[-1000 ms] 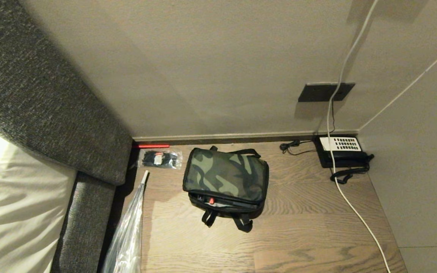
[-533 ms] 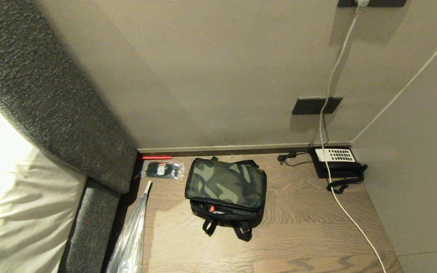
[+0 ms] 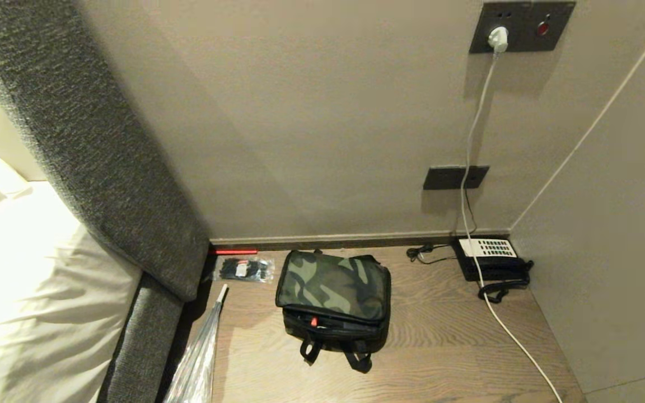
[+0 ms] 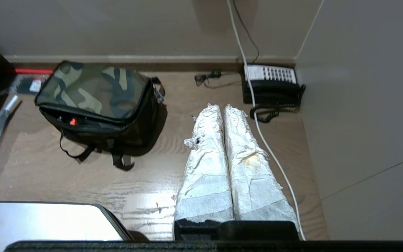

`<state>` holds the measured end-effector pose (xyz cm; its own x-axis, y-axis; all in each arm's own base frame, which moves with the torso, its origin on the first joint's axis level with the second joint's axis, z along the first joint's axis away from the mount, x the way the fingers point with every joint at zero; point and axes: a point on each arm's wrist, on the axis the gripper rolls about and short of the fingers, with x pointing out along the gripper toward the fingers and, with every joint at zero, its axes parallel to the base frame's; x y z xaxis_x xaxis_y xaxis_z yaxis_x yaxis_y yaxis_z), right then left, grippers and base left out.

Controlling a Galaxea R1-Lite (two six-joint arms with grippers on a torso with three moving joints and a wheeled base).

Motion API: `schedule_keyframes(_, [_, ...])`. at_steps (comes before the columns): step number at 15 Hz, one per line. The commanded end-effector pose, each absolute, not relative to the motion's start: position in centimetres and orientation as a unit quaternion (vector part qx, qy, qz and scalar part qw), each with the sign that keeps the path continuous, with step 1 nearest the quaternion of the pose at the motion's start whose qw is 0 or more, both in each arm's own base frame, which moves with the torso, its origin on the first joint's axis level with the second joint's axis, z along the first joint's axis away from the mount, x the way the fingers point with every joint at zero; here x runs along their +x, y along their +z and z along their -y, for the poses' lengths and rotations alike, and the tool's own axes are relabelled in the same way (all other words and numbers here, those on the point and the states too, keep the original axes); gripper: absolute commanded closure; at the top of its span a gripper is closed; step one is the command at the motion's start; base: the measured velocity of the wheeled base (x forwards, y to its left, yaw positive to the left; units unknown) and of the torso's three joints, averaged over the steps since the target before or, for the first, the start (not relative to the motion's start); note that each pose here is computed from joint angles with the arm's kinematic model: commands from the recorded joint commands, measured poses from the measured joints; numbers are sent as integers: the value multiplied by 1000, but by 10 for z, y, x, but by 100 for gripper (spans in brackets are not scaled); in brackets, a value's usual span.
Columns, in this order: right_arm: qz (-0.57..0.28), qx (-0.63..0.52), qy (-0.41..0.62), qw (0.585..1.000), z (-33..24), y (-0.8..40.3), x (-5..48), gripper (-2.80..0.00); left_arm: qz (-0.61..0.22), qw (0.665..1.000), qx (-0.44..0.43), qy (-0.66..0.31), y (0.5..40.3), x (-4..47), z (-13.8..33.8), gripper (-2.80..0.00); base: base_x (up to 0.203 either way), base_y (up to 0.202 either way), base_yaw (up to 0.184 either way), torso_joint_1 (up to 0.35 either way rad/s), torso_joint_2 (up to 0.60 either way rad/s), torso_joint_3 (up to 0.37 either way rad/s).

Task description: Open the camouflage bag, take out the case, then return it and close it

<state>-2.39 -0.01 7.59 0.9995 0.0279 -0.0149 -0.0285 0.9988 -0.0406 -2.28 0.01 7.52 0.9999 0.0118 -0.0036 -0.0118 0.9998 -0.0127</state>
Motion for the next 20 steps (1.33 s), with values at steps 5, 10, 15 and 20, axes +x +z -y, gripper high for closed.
schedule_keyframes(5, [-6, -21, 15, 1000, 0, 76, -24, 0, -2, 1000, -6, 6, 74, -23, 0, 0, 0, 0, 0, 2, 3, 199])
schedule_keyframes(10, [-7, -22, 15, 1000, 0, 75, -24, 0, -2, 1000, -7, 7, 74, -23, 0, 0, 0, 0, 0, 4, 2, 204])
schedule_keyframes(15, [-7, -24, 15, 1000, 0, 75, -24, 0, -2, 1000, -2, 6, 74, -23, 0, 0, 0, 0, 0, 1, 0, 173])
schedule_keyframes(20, [-7, -23, 15, 1000, 0, 76, -24, 0, -2, 1000, -2, 6, 74, -23, 0, 0, 0, 0, 0, 0, -1, 24])
